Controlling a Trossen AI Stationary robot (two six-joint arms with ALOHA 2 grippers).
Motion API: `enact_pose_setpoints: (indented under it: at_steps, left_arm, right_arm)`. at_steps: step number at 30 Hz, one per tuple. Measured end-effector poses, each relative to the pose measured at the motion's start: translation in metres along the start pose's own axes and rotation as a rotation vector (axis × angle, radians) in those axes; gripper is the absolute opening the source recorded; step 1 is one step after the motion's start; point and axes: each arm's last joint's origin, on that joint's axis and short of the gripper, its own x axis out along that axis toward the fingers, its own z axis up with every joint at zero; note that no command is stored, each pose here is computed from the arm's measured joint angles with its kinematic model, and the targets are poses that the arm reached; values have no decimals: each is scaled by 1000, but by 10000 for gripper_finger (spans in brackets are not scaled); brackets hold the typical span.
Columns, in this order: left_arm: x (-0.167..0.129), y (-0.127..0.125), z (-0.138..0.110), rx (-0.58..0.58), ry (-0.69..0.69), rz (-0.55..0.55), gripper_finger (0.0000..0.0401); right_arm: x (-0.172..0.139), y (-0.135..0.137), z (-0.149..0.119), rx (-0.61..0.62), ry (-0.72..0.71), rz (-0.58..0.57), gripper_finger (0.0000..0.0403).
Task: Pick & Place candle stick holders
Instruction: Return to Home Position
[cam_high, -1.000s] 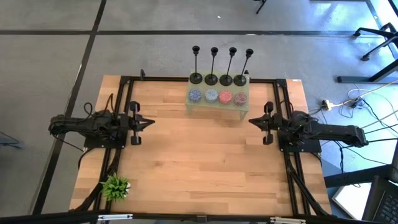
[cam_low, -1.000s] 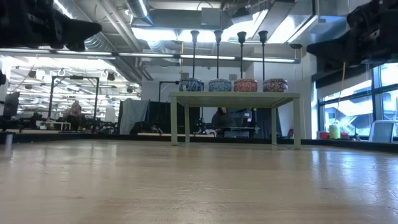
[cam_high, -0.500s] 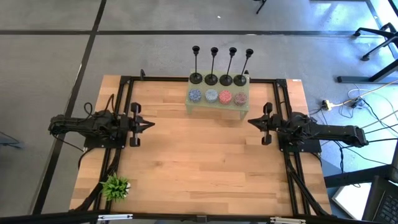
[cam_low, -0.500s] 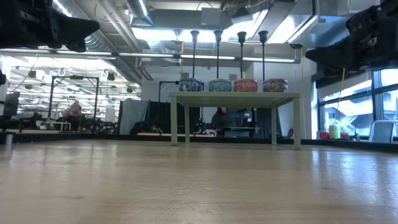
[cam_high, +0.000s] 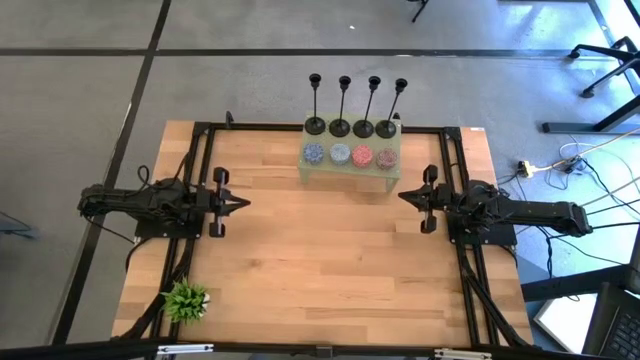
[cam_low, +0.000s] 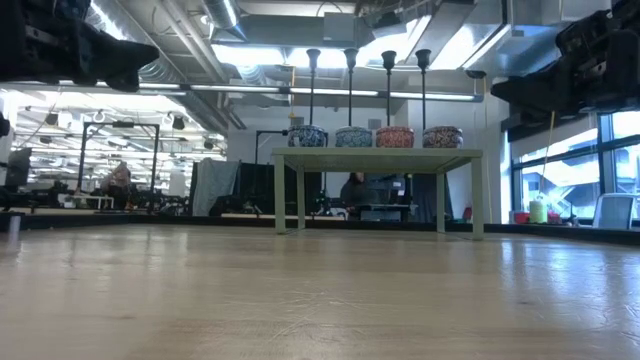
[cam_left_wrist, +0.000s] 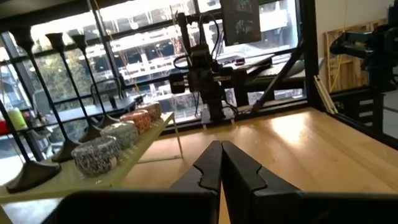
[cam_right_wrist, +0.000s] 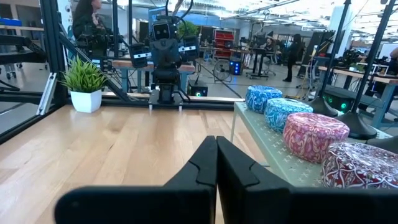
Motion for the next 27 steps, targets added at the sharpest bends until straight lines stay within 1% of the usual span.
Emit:
enact_pose_setpoints:
  at_steps: [2,7,27]
  left_arm:
    - [0,0,0,-10,1,-8,2]
    - [0,-2,0,5,-12,-70,5]
    - [0,-2,1,-20,-16,-74,2]
  right_arm:
    - [0,0,0,0,0,0,1]
    - [0,0,0,0,0,0,1]
    - [0,0,0,0,-1,1,1]
